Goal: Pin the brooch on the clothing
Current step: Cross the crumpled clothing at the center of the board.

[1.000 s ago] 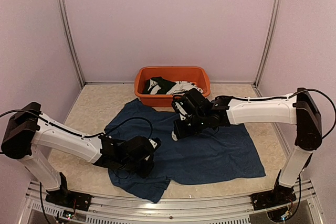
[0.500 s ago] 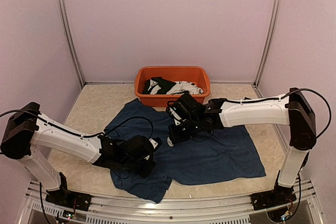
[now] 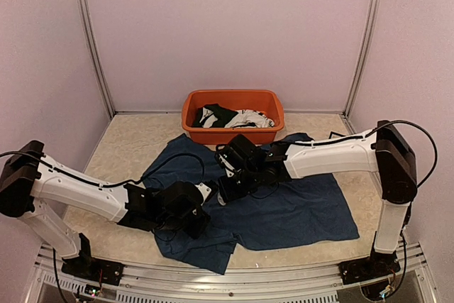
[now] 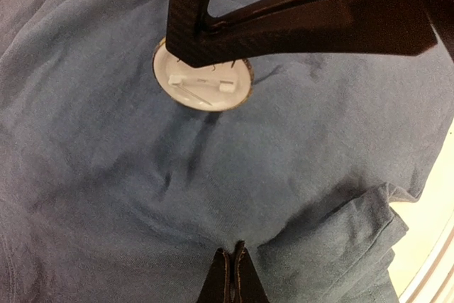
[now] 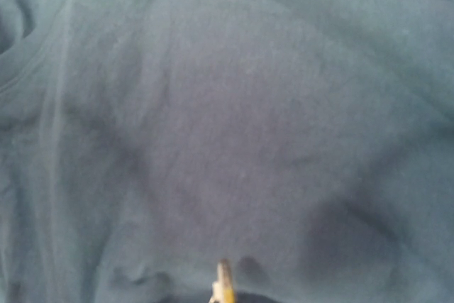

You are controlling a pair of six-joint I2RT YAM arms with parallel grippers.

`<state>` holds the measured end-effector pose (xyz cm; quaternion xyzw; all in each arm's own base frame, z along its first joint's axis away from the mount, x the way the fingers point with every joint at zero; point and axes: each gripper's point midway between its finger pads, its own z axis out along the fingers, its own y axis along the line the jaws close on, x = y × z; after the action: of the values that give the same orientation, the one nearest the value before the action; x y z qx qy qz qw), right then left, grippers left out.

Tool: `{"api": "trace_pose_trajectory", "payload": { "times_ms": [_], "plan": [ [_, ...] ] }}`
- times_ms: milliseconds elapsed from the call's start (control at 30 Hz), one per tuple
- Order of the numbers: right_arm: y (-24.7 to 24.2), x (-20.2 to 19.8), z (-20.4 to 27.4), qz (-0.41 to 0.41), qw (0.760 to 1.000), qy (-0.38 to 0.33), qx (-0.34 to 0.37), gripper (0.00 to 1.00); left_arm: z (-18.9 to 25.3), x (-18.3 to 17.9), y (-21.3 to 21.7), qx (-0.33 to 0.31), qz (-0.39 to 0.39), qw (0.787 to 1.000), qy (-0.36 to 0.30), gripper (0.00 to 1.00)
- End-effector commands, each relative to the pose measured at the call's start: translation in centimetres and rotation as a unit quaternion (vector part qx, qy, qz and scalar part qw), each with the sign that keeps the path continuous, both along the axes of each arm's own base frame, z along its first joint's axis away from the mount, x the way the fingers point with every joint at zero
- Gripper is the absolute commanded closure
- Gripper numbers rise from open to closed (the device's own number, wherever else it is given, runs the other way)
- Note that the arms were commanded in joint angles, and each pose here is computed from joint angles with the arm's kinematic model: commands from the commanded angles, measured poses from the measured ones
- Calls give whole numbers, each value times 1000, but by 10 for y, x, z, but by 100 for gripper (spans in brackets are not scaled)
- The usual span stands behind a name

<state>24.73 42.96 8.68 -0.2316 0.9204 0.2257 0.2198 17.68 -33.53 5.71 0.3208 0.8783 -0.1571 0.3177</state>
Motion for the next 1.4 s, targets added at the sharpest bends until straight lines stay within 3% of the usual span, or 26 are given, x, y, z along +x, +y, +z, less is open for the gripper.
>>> {"api": "trace_pose_trajectory", "payload": {
  "times_ms": [0,600,1367],
  "plan": [
    [11,4,-1,-3,1000,-7,19,100,8,-3,-3,-18,-3,1000,-10,100],
    [19,-1,-21,8,997,-64,31,100,11,-1,3,-22,14,1000,-15,100],
    [18,-33,-9,49,996,-73,21,100,-2,9,16,29,57,998,-16,100]
  ]
}}
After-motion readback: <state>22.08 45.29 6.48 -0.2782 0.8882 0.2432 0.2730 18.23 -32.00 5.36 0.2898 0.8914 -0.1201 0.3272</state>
